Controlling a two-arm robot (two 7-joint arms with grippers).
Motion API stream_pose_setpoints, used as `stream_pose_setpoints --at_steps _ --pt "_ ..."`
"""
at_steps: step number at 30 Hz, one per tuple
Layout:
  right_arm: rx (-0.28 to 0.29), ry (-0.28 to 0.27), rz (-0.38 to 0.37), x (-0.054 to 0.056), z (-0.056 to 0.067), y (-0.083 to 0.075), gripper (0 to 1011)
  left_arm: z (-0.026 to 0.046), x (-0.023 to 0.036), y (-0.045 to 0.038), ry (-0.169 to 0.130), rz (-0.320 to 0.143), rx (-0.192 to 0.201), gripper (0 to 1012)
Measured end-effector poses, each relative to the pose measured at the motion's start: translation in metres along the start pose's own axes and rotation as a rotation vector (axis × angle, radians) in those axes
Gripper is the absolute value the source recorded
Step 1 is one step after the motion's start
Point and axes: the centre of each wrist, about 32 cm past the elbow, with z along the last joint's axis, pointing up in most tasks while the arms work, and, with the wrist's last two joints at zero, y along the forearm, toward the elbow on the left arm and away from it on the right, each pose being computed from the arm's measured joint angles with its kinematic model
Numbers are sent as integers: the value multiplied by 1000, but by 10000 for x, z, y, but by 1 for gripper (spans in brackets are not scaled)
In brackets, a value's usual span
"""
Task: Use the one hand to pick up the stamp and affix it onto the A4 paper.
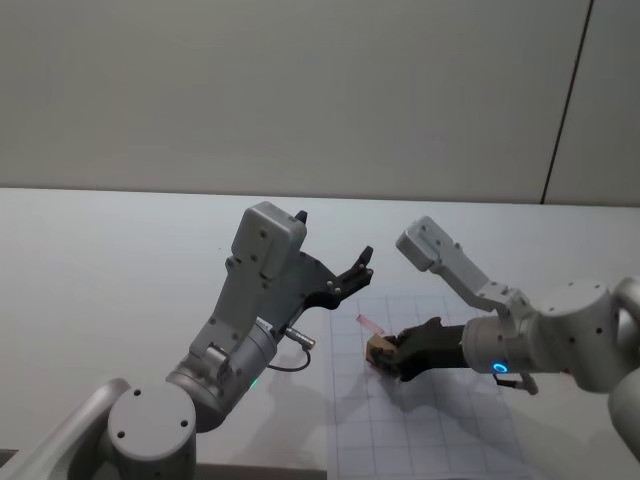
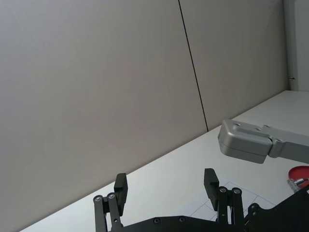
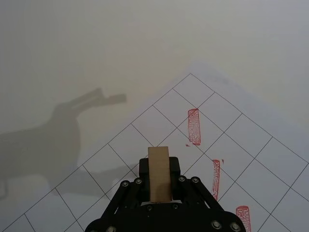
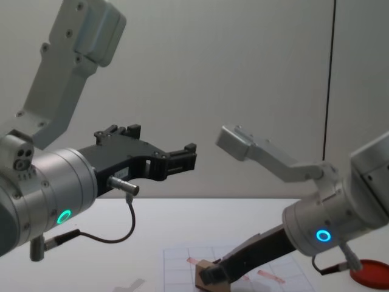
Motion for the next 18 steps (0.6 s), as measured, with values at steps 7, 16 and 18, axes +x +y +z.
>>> stream_pose_setpoints --at_steps 7,16,18 --pt "26 -8 -13 -19 -75 6 216 0 0 0 0 0 0 1002" --pt "81 -19 -53 -13 -115 -26 216 0 0 0 0 0 0 1002" --pt "99 -21 -67 -9 -114 -43 216 0 0 0 0 0 0 1002"
